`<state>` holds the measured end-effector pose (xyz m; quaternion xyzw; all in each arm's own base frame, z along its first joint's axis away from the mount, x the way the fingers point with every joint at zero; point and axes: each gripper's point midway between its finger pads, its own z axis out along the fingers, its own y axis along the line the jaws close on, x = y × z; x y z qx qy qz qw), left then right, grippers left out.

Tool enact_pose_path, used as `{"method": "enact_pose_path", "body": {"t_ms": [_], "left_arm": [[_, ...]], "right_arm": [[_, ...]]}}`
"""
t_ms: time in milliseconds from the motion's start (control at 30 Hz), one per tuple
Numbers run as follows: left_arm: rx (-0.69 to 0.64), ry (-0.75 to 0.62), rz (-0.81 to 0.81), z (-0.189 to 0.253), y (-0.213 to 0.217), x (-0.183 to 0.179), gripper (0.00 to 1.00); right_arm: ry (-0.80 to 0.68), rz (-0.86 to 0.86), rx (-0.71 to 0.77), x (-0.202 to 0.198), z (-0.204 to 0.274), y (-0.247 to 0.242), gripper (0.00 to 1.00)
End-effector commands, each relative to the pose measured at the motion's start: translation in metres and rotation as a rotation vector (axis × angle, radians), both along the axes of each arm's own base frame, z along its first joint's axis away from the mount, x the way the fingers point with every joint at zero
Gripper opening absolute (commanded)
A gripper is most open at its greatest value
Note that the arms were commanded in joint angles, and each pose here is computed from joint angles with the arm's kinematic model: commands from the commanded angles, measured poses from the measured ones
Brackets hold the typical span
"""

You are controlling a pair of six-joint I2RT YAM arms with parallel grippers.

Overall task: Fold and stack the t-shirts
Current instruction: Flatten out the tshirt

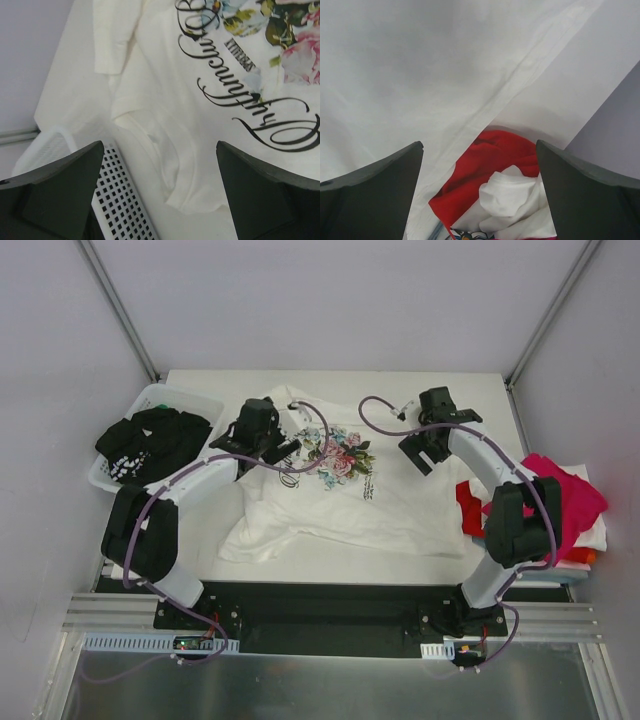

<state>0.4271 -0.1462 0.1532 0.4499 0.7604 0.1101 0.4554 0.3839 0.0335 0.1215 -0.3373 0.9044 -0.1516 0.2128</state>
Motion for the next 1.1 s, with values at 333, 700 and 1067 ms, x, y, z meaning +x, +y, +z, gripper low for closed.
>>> {"method": "enact_pose_path", "body": {"t_ms": [333, 700, 1067], "left_arm": [[0.021, 0.325, -0.177, -0.072, -0.023, -0.032, 0.99], [0.087, 0.582, -0.201, -0.124, -0.021, -0.052, 0.99], [0.092, 0.742, -0.180, -0.135, -0.021, -0.051, 0.99]], "right_arm": [[0.255, 0.071, 0.102, -0.008, -0.047, 0.028, 0.97], [0.424, 0.124, 0.116, -0.022, -0.079, 0.034, 0.97], [0.537, 0.144, 0.129, -0.018, -0.081, 0.033, 0.96]]}}
